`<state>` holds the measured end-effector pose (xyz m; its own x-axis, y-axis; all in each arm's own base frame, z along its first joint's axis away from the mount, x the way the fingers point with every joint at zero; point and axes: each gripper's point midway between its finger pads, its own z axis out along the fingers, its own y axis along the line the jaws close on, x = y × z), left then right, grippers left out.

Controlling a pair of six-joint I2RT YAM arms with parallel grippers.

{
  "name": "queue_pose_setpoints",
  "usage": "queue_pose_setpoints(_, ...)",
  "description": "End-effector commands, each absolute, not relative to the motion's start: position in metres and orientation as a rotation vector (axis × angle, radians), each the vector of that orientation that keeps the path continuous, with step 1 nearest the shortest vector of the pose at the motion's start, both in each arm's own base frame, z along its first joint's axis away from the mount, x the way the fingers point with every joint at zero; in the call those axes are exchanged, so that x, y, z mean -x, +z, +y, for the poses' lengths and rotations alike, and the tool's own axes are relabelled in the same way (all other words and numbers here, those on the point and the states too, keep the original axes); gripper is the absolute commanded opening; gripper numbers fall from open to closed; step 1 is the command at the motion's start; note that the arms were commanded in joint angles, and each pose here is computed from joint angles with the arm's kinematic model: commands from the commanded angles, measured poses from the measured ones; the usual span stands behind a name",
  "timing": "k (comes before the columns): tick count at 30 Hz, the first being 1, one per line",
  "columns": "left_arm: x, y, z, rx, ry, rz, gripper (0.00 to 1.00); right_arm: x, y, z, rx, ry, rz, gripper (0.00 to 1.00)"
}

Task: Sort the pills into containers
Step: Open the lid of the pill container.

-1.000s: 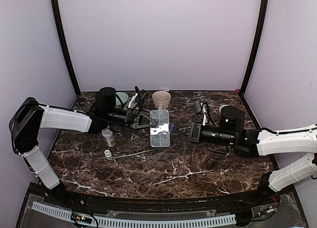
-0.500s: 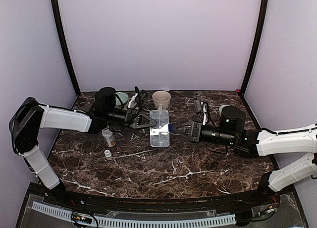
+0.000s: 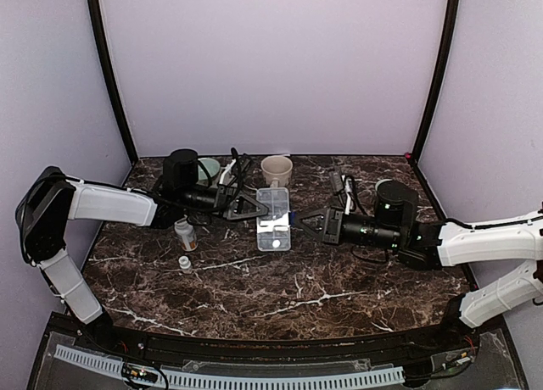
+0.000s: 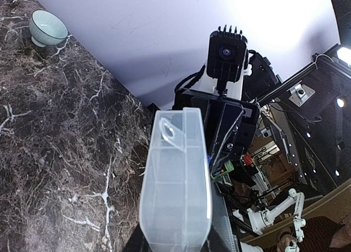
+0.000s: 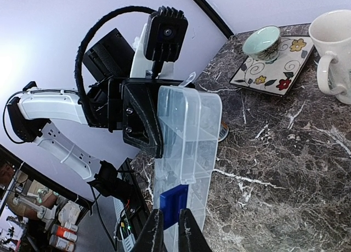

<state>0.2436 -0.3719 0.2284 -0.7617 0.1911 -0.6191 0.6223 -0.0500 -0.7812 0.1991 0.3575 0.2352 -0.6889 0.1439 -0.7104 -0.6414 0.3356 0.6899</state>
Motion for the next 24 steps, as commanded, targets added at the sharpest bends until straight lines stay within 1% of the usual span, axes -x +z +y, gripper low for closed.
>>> queue_pose_setpoints(1, -0.238, 0.243, -0.371, -0.911, -1.878, 1.843, 0.00, -0.199, 0.241, 0.364, 0.461, 1.418, 1.887, 0.15)
queue_pose_setpoints(4, -0.238, 0.241, -0.371, -0.910, -1.877, 1.848, 0.00, -0.199, 0.243, 0.365, 0.465, 1.420, 1.882, 0.19)
queue_pose_setpoints(11, -0.238, 0.241, -0.371, -0.911, -1.875, 1.847, 0.00, -0.198, 0.247, 0.360, 0.454, 1.408, 1.873, 0.22)
queue_pose_setpoints(24, -0.238, 0.239, -0.371, -0.911, -1.880, 1.849, 0.00, -0.196, 0.254, 0.360, 0.463, 1.423, 1.857, 0.25)
